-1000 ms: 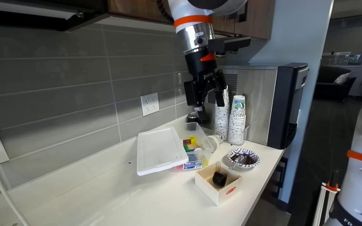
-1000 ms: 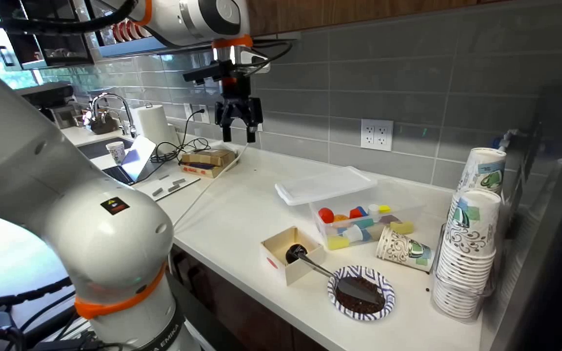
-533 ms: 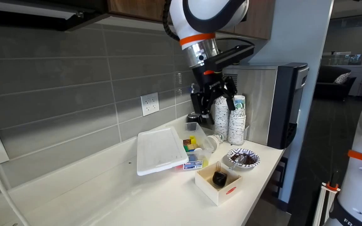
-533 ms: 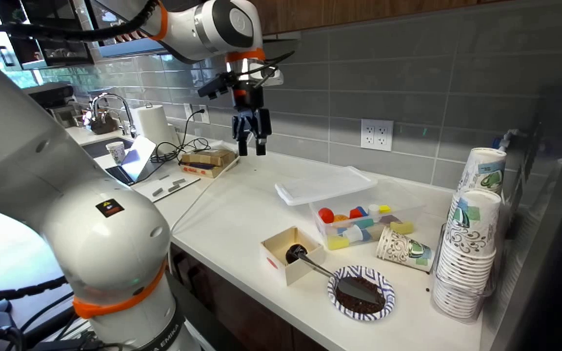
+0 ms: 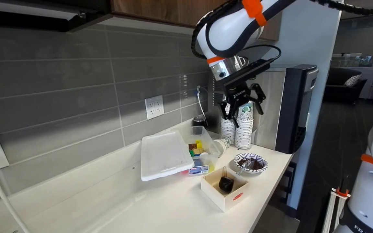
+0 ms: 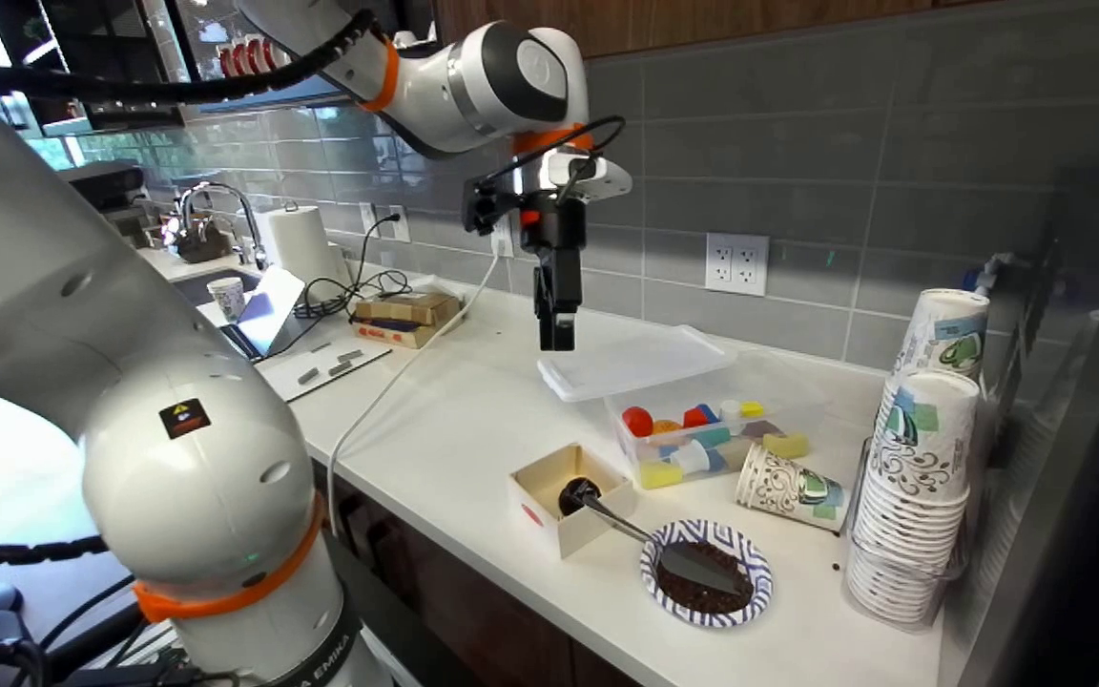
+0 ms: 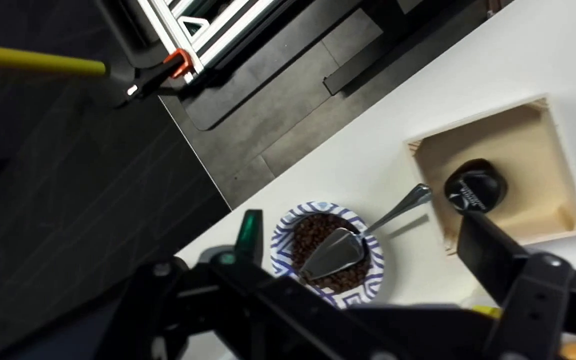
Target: Stir the contents of the bowl using the spatula
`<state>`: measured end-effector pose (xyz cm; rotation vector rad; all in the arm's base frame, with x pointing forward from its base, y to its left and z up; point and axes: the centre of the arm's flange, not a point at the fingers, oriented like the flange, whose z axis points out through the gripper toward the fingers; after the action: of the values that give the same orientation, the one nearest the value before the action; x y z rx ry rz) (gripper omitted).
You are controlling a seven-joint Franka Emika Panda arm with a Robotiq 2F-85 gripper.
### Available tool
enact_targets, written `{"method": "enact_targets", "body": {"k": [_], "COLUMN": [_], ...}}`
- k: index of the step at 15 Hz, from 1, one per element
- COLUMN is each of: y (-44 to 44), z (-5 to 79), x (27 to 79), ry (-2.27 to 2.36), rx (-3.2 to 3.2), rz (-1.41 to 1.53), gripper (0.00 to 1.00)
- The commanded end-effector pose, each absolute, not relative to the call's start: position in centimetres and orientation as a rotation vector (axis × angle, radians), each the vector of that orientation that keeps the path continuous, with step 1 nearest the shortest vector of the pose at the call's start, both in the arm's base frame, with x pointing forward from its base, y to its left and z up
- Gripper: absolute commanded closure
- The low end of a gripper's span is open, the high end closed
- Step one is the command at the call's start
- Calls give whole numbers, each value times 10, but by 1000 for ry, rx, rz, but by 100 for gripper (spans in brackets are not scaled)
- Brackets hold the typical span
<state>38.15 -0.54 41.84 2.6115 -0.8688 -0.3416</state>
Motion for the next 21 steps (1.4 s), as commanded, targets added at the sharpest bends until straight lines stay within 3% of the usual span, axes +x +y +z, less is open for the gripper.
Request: {"method": "enact_targets", "body": {"k": [1,11,21], "y": [-44,-91,-93], "z": [376,276,213], "x": [386,368,381], "ry": [-1106,-1725,-1943], "rx": [2466,2188,2087], "rz": [-398,-433,-305], "gripper": [0,0,0]}}
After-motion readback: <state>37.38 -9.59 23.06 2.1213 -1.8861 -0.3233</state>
